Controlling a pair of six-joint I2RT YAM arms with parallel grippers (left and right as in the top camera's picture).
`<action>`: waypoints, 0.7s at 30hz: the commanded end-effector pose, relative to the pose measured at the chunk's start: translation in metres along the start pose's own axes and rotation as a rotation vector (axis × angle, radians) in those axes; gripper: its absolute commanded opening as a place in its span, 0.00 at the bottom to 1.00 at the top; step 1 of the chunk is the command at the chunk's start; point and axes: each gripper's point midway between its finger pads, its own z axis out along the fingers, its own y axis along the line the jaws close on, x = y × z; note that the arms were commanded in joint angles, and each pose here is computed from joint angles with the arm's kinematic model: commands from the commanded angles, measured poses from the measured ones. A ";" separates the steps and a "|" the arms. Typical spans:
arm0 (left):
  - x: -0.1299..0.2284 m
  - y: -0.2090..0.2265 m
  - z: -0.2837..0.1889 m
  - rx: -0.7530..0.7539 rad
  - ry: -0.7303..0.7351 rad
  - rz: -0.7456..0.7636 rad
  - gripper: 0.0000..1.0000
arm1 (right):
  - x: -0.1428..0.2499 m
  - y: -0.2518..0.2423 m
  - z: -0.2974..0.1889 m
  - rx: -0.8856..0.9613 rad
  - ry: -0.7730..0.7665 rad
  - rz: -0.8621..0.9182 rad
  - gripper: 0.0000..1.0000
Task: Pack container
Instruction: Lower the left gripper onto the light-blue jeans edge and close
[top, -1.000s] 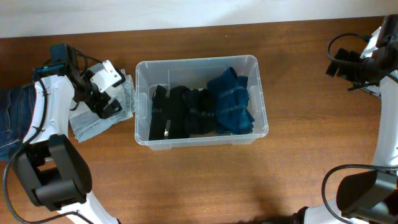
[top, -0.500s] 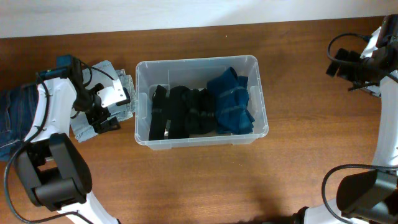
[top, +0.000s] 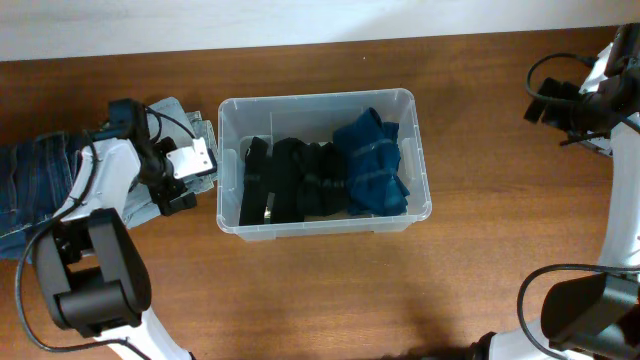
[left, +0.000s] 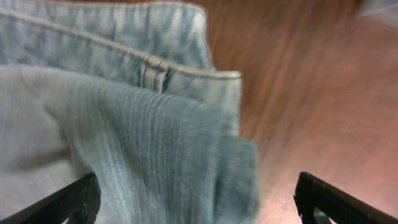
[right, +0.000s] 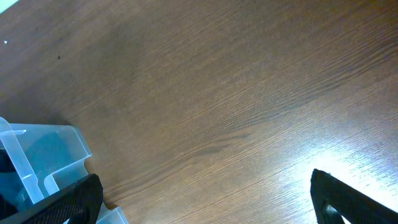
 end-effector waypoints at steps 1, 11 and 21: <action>0.011 -0.006 0.013 -0.002 0.060 -0.034 1.00 | -0.002 -0.002 -0.004 0.008 -0.013 -0.005 0.99; 0.016 -0.013 0.029 -0.011 0.057 -0.033 1.00 | -0.002 -0.002 -0.004 0.008 -0.013 -0.005 0.99; 0.013 -0.014 0.030 -0.009 0.042 -0.033 1.00 | -0.002 -0.002 -0.004 0.008 -0.013 -0.005 0.99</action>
